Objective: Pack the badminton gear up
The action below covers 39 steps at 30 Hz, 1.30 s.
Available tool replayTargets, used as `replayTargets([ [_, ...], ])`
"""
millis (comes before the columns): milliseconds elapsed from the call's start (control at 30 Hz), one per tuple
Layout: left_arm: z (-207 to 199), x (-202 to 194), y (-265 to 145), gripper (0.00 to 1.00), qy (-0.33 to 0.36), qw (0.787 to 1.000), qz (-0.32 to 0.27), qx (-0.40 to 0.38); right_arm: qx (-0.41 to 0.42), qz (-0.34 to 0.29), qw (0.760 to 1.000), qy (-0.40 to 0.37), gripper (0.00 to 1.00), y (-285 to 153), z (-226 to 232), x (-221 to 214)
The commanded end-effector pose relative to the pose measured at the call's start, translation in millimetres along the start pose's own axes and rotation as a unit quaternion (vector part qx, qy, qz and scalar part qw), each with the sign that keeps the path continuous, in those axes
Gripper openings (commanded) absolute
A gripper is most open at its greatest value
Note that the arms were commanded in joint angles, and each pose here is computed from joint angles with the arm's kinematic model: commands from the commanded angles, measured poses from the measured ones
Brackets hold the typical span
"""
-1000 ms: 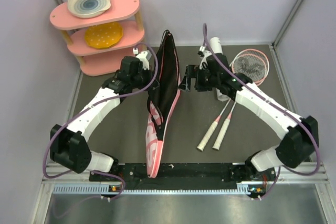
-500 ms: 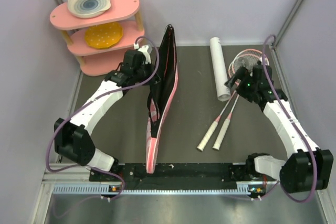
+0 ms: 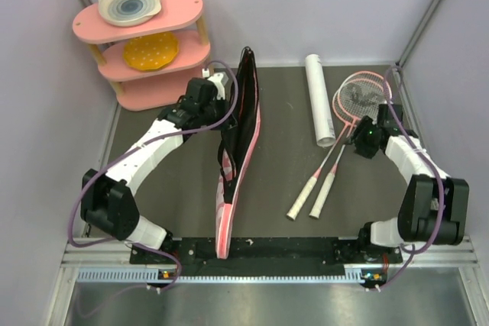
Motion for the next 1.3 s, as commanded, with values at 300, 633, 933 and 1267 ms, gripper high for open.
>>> replayTargets([
  [300, -13.5, 13.8, -23.7, 0.0, 0.027, 0.997, -0.062, -0.03, -0.006, -0.052, 0.958, -0.281, 0.56, -6.4, 6.5, 16.3],
  [633, -13.0, 12.4, -27.6, 0.0, 0.022, 0.997, -0.069, -0.03, -0.044, -0.056, 0.89, -0.45, 0.73, -29.5, 39.3, 27.3],
  [933, -14.5, 13.1, -32.3, 0.0, 0.022, 0.996, -0.076, -0.034, -0.089, -0.04, 0.956, -0.277, 0.99, -38.9, 38.9, 29.0],
  [1267, -14.4, 16.4, -45.8, 0.0, 0.016, 0.994, -0.112, -0.014, 0.192, -0.036, 0.934, -0.299, 0.91, -96.4, 143.7, -40.2],
])
Point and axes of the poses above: each gripper's point midway between its finger pads, its own y axis out along the fingers, its own z axis along the line the jaws close on, x = y × z, the point moved 8 cm from there along -y, back along the fingers, and after that the axes turned 10 degrees about -y, right-handed, at the moved point
